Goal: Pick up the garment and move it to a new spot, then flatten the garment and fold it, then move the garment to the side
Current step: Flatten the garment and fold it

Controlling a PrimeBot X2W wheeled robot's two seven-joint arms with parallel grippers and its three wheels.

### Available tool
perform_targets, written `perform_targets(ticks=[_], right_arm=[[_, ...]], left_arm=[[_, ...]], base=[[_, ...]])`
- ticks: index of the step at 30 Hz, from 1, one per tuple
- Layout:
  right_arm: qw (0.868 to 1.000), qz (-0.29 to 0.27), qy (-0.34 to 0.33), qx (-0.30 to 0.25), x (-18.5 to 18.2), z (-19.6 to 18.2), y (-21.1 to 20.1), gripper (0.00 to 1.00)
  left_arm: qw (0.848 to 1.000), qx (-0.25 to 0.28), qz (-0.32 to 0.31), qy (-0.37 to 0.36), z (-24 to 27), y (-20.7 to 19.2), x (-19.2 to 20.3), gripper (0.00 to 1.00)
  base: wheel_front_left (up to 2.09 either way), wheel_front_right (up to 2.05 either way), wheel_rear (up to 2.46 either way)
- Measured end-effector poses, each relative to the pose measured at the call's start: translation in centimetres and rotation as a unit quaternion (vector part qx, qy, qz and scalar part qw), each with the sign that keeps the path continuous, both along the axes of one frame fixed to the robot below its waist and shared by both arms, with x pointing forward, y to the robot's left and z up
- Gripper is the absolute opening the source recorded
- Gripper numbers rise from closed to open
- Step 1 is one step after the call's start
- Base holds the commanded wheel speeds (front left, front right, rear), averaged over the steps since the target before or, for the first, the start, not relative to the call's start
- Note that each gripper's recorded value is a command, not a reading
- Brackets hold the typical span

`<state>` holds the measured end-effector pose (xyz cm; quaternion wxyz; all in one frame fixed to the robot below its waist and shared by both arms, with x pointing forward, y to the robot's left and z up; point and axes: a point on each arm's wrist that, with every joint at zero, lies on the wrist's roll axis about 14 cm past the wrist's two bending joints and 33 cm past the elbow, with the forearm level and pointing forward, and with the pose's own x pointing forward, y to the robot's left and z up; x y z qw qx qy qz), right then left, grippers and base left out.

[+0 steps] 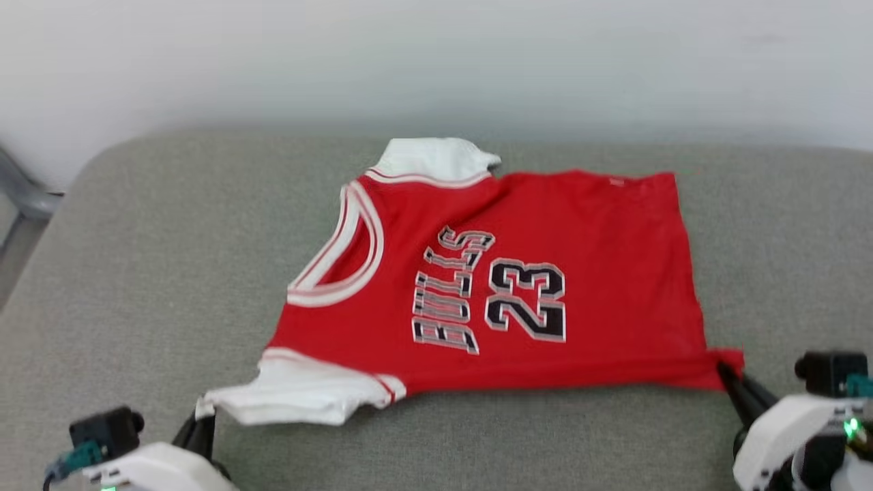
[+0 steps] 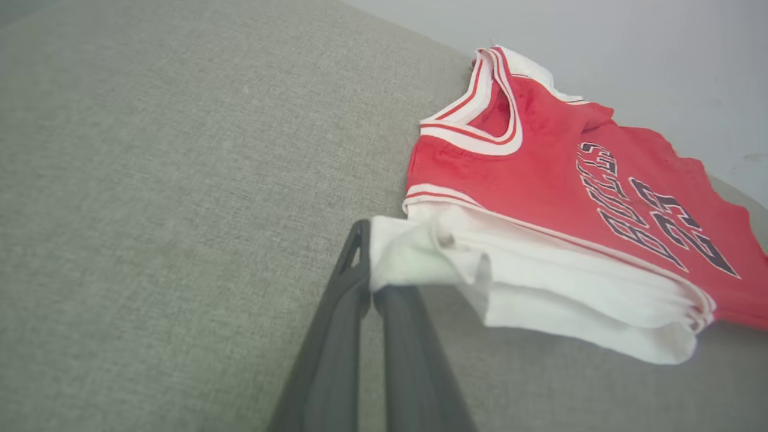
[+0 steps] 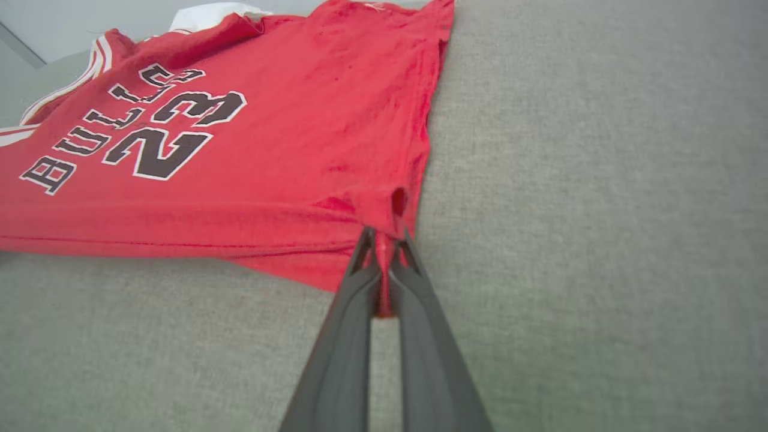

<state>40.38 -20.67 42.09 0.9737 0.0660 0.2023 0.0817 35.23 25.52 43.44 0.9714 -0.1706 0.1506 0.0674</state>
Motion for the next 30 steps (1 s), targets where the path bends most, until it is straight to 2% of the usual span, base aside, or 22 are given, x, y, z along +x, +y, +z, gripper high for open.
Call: perform_targets(ticks=[8,15,19,25,30], right_arm=[[1.000,-0.013,0.022,0.018,-6.8,-0.7,1.2,0.00],[0.998,-0.032,0.043,0.016,-9.9,-1.0,1.3,0.00],[0.999,-0.034,0.038,0.011,-9.9,-0.1,1.5,0.00],[0.999,-0.021,0.028,0.003,-8.1,1.5,2.4,0.00],[0.999,-0.008,0.029,-0.010,-5.9,2.0,2.8,0.00]], left_arm=[[0.999,-0.027,0.031,0.032,0.1,-0.1,-7.1,0.00],[0.999,-0.027,0.027,0.034,1.5,-0.4,-8.9,0.00],[1.000,-0.024,0.009,0.009,3.3,-1.2,-7.8,0.00],[0.998,-0.020,-0.044,-0.036,6.0,-3.4,-3.1,0.00],[0.996,-0.026,-0.079,-0.044,5.9,-5.3,0.8,0.00]], base=[[0.00,0.00,0.00],[0.00,0.00,0.00],[0.00,0.00,0.00],[0.00,0.00,0.00],[0.00,0.00,0.00]])
